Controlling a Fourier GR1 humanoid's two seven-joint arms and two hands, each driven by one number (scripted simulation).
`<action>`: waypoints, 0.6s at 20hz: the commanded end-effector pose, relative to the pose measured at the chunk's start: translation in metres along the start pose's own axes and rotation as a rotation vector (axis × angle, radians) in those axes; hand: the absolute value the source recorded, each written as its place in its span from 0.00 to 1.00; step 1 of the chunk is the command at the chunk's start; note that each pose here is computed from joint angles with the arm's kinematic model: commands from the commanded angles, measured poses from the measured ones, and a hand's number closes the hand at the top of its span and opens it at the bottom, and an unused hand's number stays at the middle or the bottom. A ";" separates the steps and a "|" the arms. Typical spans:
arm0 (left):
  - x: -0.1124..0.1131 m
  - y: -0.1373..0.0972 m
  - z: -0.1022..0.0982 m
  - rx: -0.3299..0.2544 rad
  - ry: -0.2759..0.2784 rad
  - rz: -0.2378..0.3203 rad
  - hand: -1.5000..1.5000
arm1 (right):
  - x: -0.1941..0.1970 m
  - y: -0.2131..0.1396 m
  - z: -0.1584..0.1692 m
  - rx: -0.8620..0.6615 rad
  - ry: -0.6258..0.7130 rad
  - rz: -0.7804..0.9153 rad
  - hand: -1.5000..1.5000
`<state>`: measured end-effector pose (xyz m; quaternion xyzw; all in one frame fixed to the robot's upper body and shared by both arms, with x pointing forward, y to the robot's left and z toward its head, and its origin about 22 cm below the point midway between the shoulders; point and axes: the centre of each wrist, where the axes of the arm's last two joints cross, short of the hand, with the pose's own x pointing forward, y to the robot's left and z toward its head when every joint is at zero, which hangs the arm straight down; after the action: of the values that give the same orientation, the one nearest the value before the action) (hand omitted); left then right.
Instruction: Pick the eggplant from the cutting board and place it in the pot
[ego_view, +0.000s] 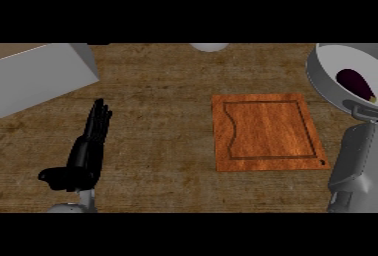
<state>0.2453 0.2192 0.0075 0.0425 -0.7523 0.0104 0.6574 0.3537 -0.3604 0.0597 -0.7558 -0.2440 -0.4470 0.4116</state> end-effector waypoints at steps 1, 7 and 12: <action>0.001 -0.009 0.012 -0.001 0.015 0.005 0.50 | -0.026 -0.002 0.006 -0.045 0.047 -0.093 0.00; 0.004 0.009 -0.003 0.004 -0.003 -0.011 0.50 | -0.037 -0.010 -0.006 -0.068 0.031 -0.082 0.00; 0.000 0.000 0.002 -0.003 -0.007 0.011 0.50 | -0.028 -0.022 -0.025 -0.146 0.041 -0.162 0.00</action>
<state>0.2439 0.2188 0.0060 0.0409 -0.7513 0.0108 0.6586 0.3225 -0.3649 0.0462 -0.7843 -0.2538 -0.4390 0.3575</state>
